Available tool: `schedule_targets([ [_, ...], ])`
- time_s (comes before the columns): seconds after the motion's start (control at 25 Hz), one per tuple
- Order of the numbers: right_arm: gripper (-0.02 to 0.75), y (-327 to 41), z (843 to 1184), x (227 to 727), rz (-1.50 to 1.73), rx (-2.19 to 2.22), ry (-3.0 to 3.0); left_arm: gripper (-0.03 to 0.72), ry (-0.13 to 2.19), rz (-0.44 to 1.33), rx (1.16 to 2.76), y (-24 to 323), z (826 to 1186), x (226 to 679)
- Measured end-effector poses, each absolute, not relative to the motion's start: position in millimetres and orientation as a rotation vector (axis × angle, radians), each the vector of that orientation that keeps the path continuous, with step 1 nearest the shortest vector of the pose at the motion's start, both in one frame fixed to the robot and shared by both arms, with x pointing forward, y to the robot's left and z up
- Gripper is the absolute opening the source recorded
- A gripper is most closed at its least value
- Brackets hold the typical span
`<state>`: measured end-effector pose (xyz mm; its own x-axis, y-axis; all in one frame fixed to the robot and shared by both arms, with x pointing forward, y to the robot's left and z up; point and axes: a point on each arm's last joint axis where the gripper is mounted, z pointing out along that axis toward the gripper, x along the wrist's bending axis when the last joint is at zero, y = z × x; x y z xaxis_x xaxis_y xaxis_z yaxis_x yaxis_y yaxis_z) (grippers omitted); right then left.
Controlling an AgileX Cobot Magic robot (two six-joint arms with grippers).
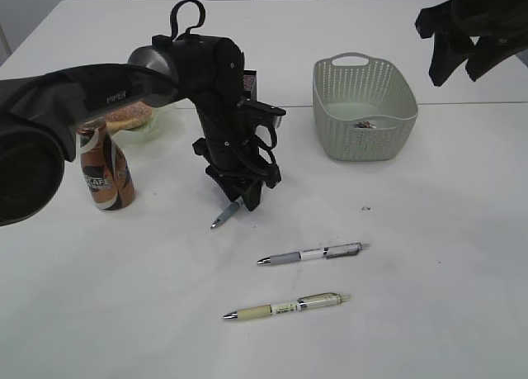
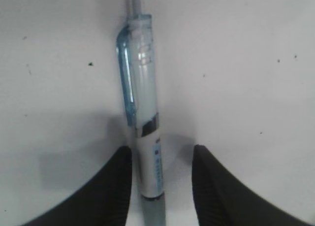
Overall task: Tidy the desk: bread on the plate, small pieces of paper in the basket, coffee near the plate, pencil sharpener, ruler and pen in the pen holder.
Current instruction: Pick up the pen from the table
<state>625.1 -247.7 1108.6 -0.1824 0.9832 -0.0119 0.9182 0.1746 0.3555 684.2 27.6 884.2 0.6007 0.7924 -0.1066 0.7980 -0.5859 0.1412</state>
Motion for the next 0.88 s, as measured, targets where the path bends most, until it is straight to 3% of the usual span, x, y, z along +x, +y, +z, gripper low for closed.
schedule_targets([
  [0.12, 0.372, -247.7, 1108.6, 625.1, 0.395, 1.835, 2.212, 0.262, 1.319, -0.043, 2.661, 27.9, 883.3, 684.4],
  [0.32, 0.372, -247.7, 1108.6, 625.1, 0.395, 1.835, 2.212, 0.097, 1.306, -0.021, 2.684, 29.5, 883.2, 685.0],
  [0.4, 0.372, -247.7, 1108.6, 625.1, 0.395, 1.835, 2.212, 0.065, 1.306, -0.021, 2.684, 29.5, 883.7, 685.1],
  [0.88, 0.372, -246.9, 1108.7, 625.0, 0.405, 1.840, 2.215, 0.061, 1.319, -0.030, 2.657, 28.4, 890.8, 684.5],
])
